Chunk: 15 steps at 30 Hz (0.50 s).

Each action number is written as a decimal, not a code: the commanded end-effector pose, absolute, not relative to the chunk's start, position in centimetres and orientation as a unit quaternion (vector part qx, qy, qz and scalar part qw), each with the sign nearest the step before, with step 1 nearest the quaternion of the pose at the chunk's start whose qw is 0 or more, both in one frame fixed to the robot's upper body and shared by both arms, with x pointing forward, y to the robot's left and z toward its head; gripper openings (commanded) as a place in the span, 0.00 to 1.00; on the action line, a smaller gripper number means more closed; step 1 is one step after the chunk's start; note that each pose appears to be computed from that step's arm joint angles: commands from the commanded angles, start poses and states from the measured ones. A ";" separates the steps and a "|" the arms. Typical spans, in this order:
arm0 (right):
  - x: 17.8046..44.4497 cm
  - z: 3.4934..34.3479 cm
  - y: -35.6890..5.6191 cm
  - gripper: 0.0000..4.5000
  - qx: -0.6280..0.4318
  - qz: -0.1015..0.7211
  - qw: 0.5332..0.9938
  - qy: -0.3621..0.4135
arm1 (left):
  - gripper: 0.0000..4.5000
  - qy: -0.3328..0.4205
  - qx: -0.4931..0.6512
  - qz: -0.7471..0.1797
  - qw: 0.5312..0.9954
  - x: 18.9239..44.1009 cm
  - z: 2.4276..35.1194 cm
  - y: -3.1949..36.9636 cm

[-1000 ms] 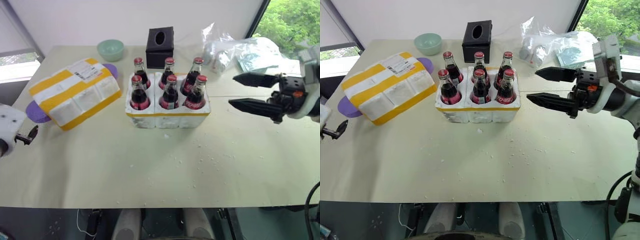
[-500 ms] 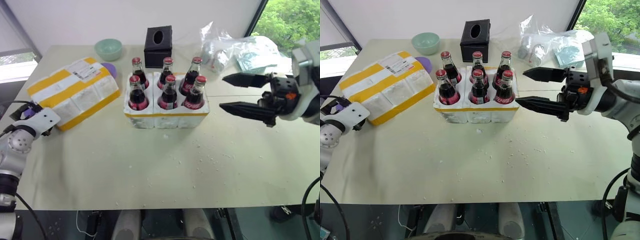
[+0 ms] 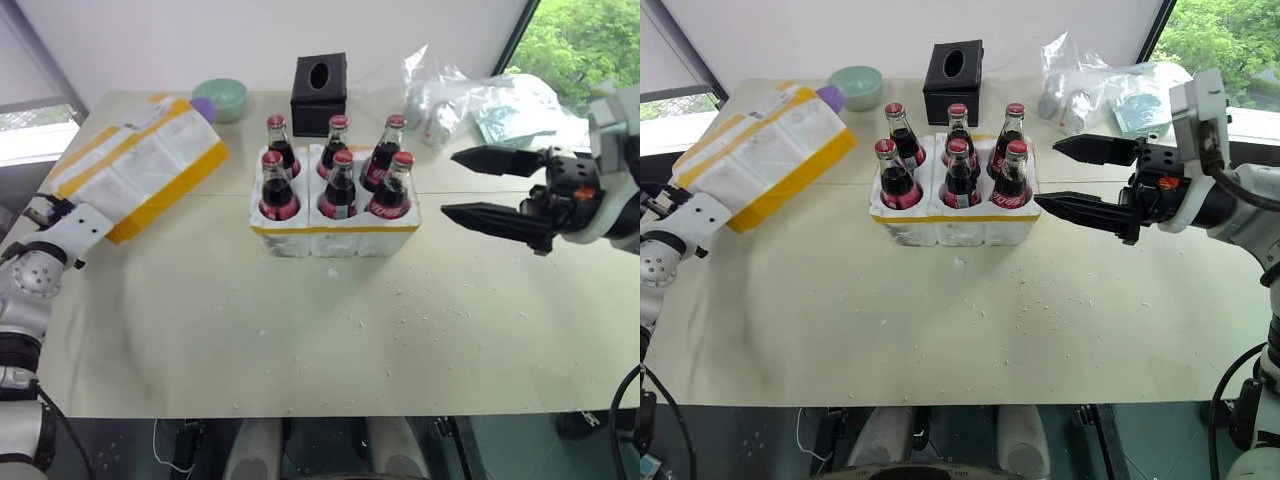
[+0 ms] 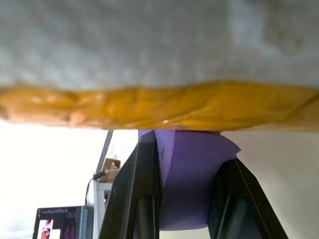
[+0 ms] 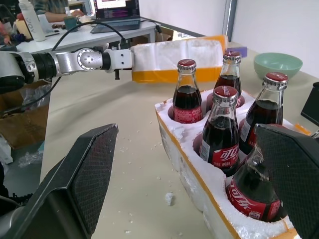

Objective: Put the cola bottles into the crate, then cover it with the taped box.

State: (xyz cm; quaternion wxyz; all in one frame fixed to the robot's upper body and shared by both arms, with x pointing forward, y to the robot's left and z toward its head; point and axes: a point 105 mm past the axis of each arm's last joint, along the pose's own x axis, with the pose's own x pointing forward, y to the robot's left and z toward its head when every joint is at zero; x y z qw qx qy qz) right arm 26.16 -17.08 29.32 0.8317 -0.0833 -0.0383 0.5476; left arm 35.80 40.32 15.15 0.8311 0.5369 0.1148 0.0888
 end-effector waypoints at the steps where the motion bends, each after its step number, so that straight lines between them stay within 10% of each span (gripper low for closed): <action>1: 26.1 30.3 -17.8 1.00 -0.099 0.535 0.837 -0.057 | 0.15 0.090 0.548 0.092 0.826 36.0 18.0 40.4; 15: 26.9 29.0 -20.0 1.00 -0.118 0.506 0.854 -0.026 | 0.15 -0.136 0.576 0.034 0.806 37.5 36.0 31.0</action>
